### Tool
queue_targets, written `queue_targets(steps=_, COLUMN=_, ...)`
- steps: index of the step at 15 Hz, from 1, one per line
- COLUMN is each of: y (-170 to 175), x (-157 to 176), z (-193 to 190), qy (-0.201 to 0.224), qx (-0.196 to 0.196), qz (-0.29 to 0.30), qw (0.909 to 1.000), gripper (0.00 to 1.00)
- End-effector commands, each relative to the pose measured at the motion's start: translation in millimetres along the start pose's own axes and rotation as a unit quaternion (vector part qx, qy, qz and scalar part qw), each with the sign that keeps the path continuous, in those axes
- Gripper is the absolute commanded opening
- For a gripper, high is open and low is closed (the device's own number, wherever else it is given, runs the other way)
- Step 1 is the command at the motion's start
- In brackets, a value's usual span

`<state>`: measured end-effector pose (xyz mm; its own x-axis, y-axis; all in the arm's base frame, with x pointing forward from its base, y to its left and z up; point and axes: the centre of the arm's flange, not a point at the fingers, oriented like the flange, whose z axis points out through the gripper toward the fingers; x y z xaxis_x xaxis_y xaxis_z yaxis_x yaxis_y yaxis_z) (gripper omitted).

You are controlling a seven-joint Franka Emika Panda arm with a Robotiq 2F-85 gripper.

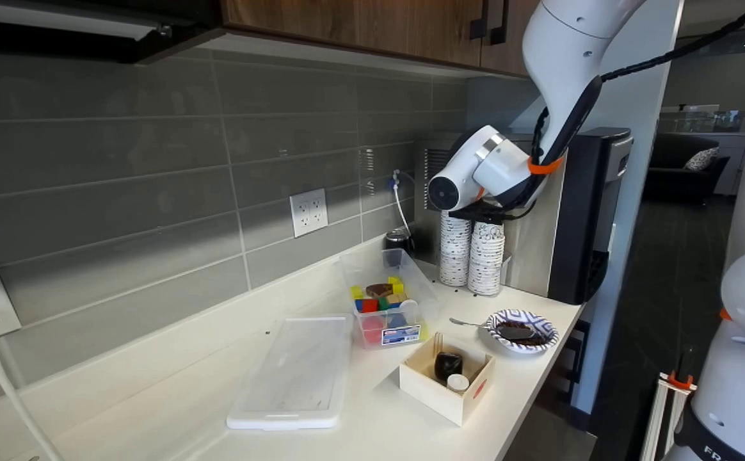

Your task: Put the cup on the table on top of the stack to the right

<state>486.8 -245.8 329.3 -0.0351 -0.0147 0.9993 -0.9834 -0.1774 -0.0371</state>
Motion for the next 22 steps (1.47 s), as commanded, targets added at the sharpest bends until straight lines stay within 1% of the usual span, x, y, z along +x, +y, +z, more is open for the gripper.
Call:
queue_targets(steps=1, y=-1, x=-18, z=3, qy=0.027, qx=0.008, qz=0.05, qw=0.9984, gripper=0.44)
queue_targets(steps=7, y=-4, x=-28, z=-1, qy=0.021, qx=0.014, qz=0.047, qw=0.9986, gripper=0.44)
queue_targets(steps=8, y=-4, x=-28, z=-2, qy=0.02, qx=0.014, qz=0.047, qw=0.9986, gripper=0.92)
queue_targets(steps=9, y=-4, x=-29, z=-2, qy=0.019, qx=0.013, qz=0.047, qw=0.9986, gripper=0.93)
queue_targets(steps=10, y=-4, x=-28, z=-2, qy=0.02, qx=0.013, qz=0.048, qw=0.9986, gripper=0.99)
queue_targets(steps=22, y=-7, x=-16, z=4, qy=0.022, qx=0.005, qz=0.061, qw=0.9979, gripper=1.0)
